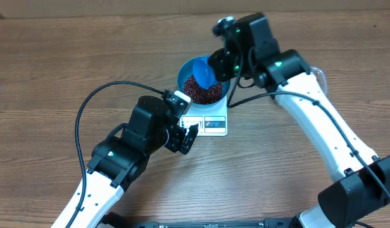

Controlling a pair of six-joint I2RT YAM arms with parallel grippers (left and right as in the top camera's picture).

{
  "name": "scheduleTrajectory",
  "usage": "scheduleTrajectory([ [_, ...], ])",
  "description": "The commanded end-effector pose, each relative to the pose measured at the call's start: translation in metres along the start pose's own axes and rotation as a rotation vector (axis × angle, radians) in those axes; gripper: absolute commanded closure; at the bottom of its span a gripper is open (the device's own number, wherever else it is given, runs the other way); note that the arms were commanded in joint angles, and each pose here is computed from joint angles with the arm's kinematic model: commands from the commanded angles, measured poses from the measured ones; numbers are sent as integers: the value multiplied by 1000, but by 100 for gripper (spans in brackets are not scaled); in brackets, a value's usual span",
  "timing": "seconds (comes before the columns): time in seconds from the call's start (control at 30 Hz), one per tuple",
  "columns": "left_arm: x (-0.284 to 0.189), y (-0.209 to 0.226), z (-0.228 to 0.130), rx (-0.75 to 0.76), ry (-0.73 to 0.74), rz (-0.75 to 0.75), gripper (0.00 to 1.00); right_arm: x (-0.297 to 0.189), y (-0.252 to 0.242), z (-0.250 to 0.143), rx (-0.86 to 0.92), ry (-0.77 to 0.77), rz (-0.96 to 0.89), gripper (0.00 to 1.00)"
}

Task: Scoop item into bowl and weigh 150g on scale

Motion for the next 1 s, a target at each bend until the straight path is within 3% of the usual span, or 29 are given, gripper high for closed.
scheduleTrajectory([
  [0.0, -4, 0, 7, 10, -22, -7, 0, -23, 8, 15, 15, -65, 112, 96],
  [0.3, -4, 0, 7, 10, -22, -7, 0, -20, -13, 11, 27, -56, -20, 96],
  [0.97, -4, 0, 7, 10, -22, -7, 1, 29, -22, -4, 22, 25, -85, 96],
])
Point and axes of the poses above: each gripper's point midway between its finger pads, its own x axis out along the fingers, its own y axis along the line the jaws close on, z = x × y, the point moved 7 cm from there along -x, back along the fingers, and after that the axes turned 5 degrees about -x, right-handed, at the moved point
